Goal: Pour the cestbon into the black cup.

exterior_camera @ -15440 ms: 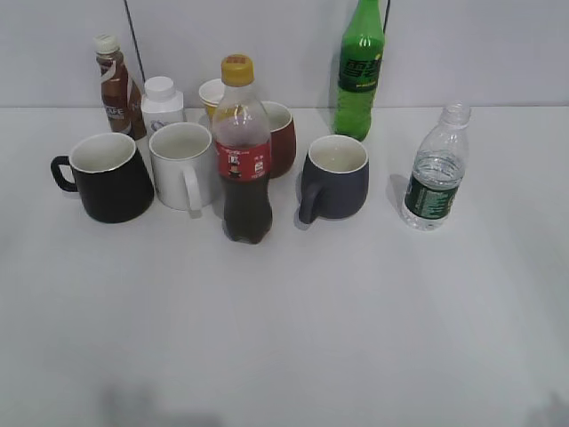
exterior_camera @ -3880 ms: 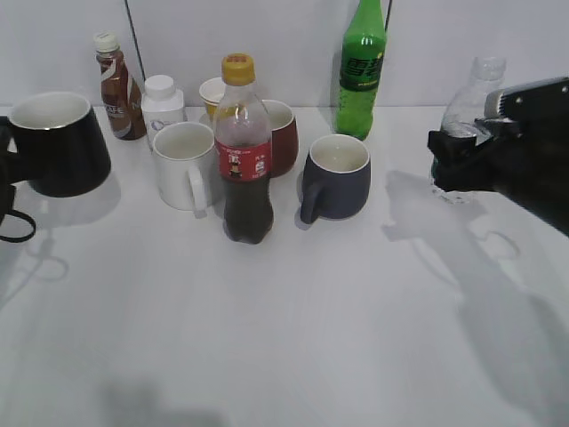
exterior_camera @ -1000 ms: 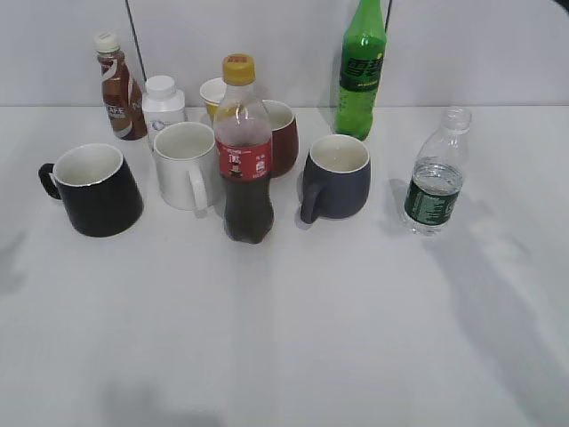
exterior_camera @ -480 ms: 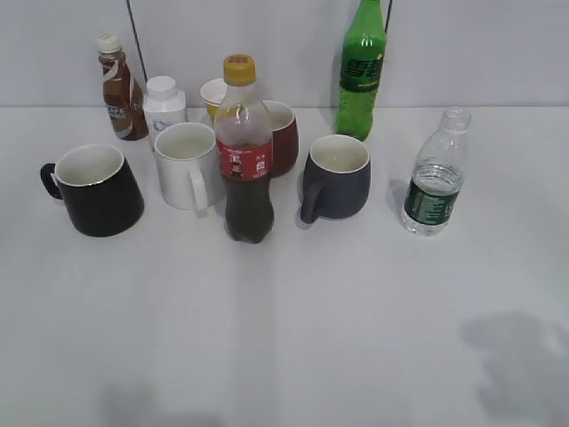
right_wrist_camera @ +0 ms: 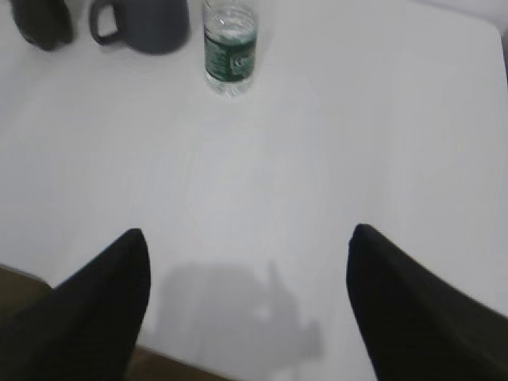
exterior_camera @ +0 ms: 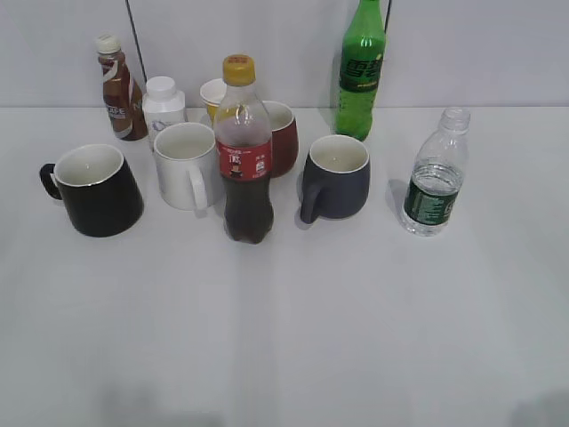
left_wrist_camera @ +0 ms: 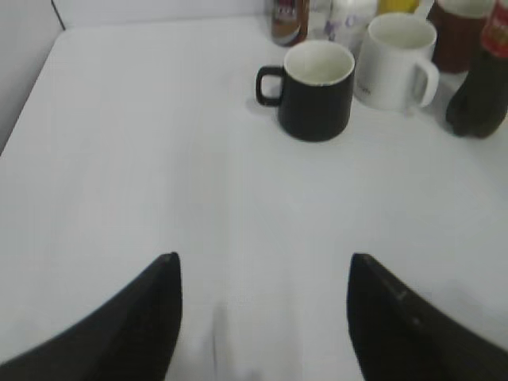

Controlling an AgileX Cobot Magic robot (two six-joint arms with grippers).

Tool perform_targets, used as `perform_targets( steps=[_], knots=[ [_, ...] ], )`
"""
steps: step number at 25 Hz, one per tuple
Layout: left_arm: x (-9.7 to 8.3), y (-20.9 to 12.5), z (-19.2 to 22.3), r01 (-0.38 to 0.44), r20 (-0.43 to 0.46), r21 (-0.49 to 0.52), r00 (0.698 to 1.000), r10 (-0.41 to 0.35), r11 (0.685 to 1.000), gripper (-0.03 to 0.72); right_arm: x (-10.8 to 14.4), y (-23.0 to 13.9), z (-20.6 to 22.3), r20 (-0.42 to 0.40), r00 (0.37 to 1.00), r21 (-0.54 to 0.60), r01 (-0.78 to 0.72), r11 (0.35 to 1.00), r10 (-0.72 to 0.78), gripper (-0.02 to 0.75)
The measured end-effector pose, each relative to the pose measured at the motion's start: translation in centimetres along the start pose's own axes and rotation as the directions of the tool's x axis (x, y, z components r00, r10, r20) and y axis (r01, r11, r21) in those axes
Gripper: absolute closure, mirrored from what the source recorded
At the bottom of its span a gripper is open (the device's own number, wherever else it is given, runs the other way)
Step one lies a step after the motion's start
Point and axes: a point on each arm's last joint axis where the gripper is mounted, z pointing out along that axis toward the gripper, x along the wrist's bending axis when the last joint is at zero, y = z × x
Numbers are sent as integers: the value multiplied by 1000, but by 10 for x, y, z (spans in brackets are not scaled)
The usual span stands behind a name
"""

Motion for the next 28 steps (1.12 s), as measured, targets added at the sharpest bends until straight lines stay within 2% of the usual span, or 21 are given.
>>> perform_targets(
  steps=[8, 15, 17, 22, 25, 28],
  knots=[
    [-2, 0, 7, 9, 19, -31, 1000, -9, 999, 153, 1, 1, -1, -12, 1000, -20, 7, 1000, -7, 146],
    [-2, 0, 7, 9, 18, -34, 1000, -9, 999, 149, 1, 1, -1, -3, 1000, -26, -2, 1000, 2, 146],
    [-2, 0, 7, 11, 18, -35, 1000, -10, 999, 149, 1, 1, -2, 43, 999, -24, -25, 999, 26, 146],
    [-2, 0, 7, 22, -4, -35, 1000, -22, 999, 153, 2, -1, -6, 236, 963, -40, -125, 991, 131, 146],
    [-2, 1, 7, 24, -7, -36, 1000, -24, 999, 175, 3, -4, -10, 287, 944, -66, -147, 987, 160, 146],
    [-2, 0, 7, 24, -7, -35, 1000, -24, 999, 201, 3, -4, -11, 293, 942, -71, -146, 987, 161, 146]
  ],
)
